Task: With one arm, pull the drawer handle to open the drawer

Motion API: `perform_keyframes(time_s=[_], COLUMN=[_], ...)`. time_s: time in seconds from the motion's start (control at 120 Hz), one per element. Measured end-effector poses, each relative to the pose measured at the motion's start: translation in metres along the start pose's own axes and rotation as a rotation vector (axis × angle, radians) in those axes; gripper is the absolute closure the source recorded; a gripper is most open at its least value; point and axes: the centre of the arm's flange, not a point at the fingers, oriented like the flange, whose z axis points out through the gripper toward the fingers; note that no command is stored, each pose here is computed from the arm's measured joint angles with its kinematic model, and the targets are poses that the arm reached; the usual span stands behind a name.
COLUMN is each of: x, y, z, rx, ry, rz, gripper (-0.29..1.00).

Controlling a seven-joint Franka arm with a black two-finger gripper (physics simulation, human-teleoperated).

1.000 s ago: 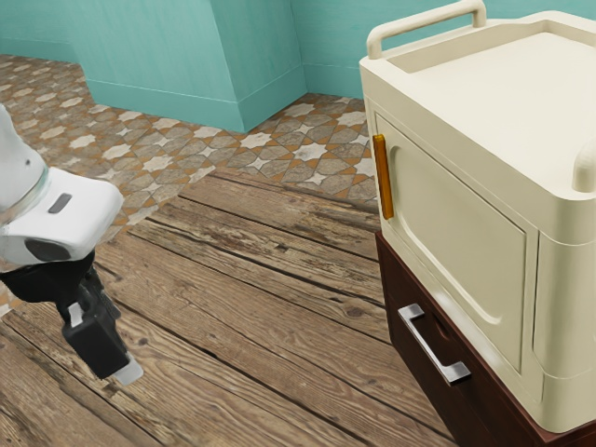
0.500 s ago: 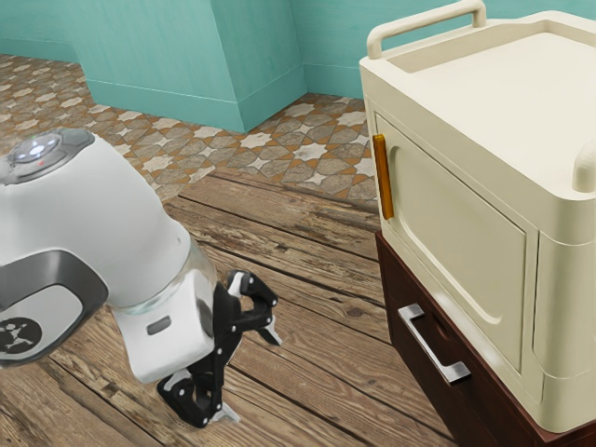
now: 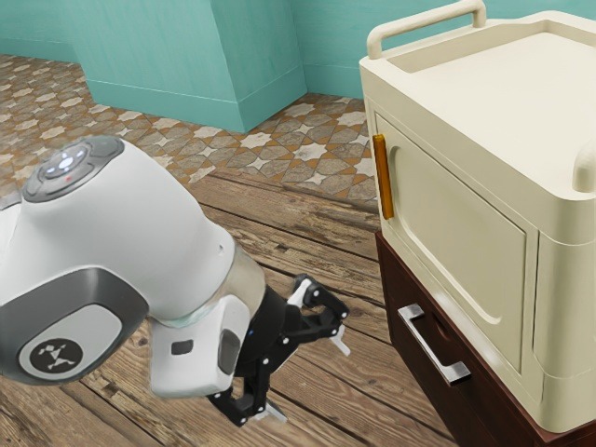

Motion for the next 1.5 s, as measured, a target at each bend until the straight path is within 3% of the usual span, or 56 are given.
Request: perform_keyframes(time_s=[0.383,0.783,1.5], x=[0.008,0.007,0.004], y=[-0.027,-0.039,-0.057], z=[0.034,0.064,0.095], rx=[0.099,0.141,0.139], ry=[0.009,0.012,0.010], rz=[0.074,0.087,0.081], gripper=[0.00,0.00,-0.04])
